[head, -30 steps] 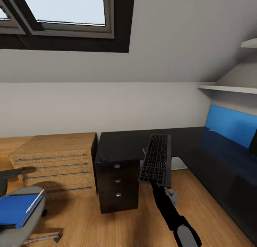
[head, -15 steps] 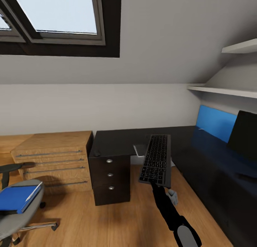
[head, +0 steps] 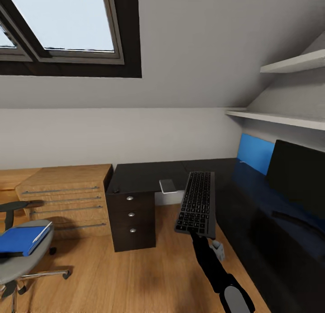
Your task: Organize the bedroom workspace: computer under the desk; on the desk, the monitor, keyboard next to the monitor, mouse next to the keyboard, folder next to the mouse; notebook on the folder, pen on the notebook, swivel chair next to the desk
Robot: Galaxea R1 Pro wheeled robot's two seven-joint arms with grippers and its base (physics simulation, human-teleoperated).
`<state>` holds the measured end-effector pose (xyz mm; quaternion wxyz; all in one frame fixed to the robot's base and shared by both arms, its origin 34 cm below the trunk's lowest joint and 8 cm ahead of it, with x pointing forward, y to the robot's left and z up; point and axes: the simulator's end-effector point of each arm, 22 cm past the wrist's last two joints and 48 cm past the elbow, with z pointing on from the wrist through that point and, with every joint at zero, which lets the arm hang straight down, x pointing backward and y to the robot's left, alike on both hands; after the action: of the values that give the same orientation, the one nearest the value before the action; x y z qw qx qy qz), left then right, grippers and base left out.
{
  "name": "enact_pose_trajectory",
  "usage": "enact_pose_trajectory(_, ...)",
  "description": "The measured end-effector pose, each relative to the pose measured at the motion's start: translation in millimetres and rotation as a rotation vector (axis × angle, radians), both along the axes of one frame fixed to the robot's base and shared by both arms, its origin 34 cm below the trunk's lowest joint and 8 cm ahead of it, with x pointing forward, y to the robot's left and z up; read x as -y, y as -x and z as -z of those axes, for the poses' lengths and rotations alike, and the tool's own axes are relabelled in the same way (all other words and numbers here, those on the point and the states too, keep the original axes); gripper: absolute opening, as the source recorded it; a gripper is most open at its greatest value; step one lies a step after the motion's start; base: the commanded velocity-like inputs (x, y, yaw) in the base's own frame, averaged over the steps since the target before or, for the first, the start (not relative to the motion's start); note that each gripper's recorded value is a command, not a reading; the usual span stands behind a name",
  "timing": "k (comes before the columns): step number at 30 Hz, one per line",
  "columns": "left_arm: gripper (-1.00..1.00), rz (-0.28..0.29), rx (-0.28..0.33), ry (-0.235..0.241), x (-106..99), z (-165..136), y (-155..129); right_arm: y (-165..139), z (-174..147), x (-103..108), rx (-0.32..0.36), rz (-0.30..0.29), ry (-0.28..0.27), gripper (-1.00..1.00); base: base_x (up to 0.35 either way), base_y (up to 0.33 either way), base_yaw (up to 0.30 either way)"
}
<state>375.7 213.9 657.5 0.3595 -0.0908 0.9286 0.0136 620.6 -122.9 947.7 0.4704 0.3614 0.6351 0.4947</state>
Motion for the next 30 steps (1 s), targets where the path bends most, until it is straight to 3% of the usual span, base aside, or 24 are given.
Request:
enact_pose_trajectory(7,1.00,-0.001,-0.006,0.001,1.5,-8.5,2.2,0.9,-8.8,0.6,-0.016,0.000,-0.064,-1.00,-0.255,-0.247,0.000)
enact_pose_trajectory(30,1.00,-0.001,-0.008,0.001,1.1,-38.5,5.8,6.9,-22.9,-1.3,-0.053,-0.017,-0.067,-1.00,-0.255,-0.247,0.000)
